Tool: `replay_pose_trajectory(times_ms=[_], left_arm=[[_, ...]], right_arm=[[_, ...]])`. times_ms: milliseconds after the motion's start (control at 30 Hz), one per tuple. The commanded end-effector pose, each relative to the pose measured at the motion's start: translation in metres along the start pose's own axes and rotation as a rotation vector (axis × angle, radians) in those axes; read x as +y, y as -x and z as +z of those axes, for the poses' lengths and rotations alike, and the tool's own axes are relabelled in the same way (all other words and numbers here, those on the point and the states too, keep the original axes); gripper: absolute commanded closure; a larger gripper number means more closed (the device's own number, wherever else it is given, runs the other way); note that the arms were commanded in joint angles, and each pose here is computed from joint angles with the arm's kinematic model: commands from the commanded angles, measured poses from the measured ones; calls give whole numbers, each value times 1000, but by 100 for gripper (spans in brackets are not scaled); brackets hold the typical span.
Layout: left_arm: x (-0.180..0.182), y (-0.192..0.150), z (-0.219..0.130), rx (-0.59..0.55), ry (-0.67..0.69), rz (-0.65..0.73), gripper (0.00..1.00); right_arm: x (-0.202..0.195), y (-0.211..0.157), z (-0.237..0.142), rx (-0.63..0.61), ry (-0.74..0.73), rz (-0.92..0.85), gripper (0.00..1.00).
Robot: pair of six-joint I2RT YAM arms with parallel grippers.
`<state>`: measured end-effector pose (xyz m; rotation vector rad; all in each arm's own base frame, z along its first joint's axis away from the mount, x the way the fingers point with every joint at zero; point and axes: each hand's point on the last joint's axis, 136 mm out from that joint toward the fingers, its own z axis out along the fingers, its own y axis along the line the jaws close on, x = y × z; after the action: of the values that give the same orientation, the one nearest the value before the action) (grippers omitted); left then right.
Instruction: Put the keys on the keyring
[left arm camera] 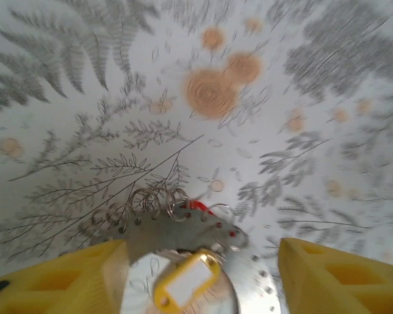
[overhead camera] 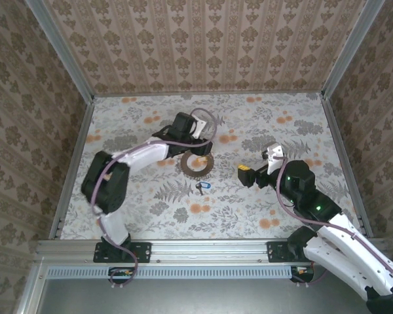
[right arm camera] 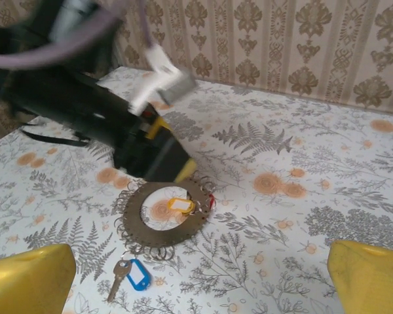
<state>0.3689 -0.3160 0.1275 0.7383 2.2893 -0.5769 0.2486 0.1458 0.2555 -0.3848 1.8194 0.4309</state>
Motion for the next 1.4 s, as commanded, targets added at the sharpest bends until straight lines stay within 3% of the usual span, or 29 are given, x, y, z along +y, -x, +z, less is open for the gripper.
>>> replay_pose_trajectory(times_ms=[0,100,167,333,400,500,633,767,1133,1267,1367], left_arm=[[-17,-4,-54,-65,-19,33,34],[-9,-18,-104,-167,61,38,27],[8,-26,-138,-247,169,28,2],[75,-66,-206,-364,517,-156,0],[83,-75,-216,-411,572,-117,0],[99,-89,-222,-442,646,-97,0],[126,-97,-223,-399,749,-110,0],[138,-97,-214,-393,747,-130,0],[207,-98,-194,-315,927,-117,0],[237,-109,-189,-387,926,-194,0],[255,-115,-183,-446,907,-214,0]], right_arm=[[-18,-1,-2,-27,-89,5,0],[-39,-2,-2,-47,-188,19,0],[-56,-2,0,-69,-262,32,0],[-100,-9,10,-36,-401,98,0],[-115,-16,16,-24,-414,127,0],[-132,-33,27,-37,-413,88,0],[-161,-49,28,-85,-479,130,0],[-169,-52,35,-64,-488,96,0],[-195,-89,70,-4,-553,11,0],[-200,-90,78,-34,-551,15,0],[-211,-109,90,19,-563,48,0]])
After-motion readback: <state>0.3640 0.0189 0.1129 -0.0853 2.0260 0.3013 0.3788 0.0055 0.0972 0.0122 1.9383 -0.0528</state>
